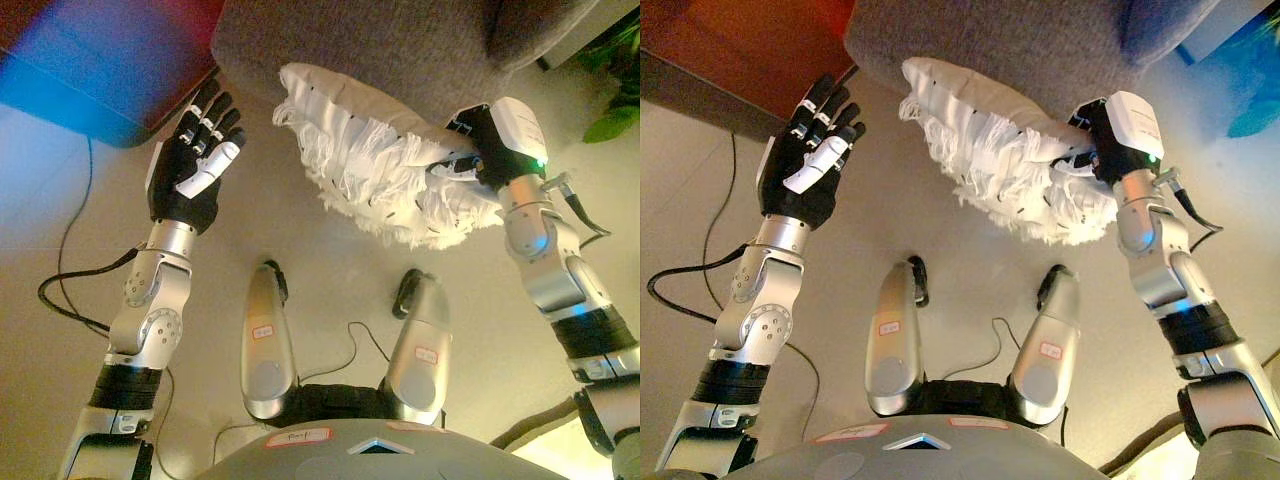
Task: Pick up the pillow and put it on the sofa.
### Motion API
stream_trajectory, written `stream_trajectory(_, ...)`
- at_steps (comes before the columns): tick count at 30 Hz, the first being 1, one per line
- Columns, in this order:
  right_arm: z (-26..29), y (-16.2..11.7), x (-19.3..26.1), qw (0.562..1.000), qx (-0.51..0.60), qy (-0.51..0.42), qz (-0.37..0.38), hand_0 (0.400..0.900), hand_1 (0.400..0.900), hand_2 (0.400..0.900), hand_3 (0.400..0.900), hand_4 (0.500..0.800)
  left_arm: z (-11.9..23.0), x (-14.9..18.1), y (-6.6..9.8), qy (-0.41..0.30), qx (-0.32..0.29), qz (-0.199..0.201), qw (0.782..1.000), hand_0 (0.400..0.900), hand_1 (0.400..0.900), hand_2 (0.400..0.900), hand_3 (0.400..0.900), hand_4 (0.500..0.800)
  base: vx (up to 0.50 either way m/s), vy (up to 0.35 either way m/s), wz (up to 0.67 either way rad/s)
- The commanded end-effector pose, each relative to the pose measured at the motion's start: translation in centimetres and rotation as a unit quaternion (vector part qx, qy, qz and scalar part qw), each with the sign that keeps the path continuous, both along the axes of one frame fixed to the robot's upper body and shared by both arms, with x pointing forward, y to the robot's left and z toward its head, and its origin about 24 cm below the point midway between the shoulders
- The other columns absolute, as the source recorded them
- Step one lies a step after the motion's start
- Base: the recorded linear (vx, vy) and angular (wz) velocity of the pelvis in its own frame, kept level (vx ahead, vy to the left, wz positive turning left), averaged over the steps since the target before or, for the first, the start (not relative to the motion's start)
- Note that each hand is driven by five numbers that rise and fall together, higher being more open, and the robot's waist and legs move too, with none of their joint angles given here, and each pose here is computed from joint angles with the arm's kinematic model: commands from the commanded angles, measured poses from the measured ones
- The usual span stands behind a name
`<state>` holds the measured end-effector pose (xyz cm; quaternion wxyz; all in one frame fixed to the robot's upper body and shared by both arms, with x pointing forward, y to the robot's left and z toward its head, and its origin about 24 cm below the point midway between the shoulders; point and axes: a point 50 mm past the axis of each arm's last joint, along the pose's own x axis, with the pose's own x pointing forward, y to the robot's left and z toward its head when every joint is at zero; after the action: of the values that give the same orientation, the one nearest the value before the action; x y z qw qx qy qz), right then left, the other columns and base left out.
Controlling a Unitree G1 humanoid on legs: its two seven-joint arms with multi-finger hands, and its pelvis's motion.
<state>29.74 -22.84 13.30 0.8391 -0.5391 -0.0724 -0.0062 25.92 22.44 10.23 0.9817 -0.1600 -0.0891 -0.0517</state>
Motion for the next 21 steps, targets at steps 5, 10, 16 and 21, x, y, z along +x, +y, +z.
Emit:
stream_trajectory(5, 7.3, 1.2, -2.2, 0.98, 0.019, -0.173, 0.093, 0.4, 0.4, 0.4, 0.4, 0.5, 0.6, -1.5, 0.3, -0.007, 0.025, 0.016, 1.0, 0.9, 0.9, 0.9, 0.9, 0.8, 0.169, -0.066, -0.05)
stream_trajectory(10, 8.7, 1.2, -2.9, 0.975, 0.02, -0.185, 0.119, 0.4, 0.4, 0.4, 0.4, 0.5, -0.4, -2.1, 1.2, 0.028, 0.02, 0.017, 0.999, 0.9, 0.9, 0.9, 0.9, 0.8, 0.095, -0.011, -0.08)
stream_trajectory(16, 11.7, 0.4, -2.7, 0.972, 0.007, -0.19, 0.137, 0.4, 0.4, 0.4, 0.4, 0.5, -0.9, -2.4, 1.5, 0.042, 0.007, 0.013, 0.999, 0.9, 0.9, 0.9, 0.9, 0.8, 0.061, 0.015, -0.02)
stream_trajectory(21, 14.4, -0.7, -1.1, 0.977, 0.0, -0.17, 0.132, 0.4, 0.4, 0.4, 0.4, 0.5, -0.8, -2.9, 1.9, 0.045, 0.003, 0.013, 0.999, 0.9, 0.9, 0.9, 0.9, 0.8, 0.055, 0.008, 0.1)
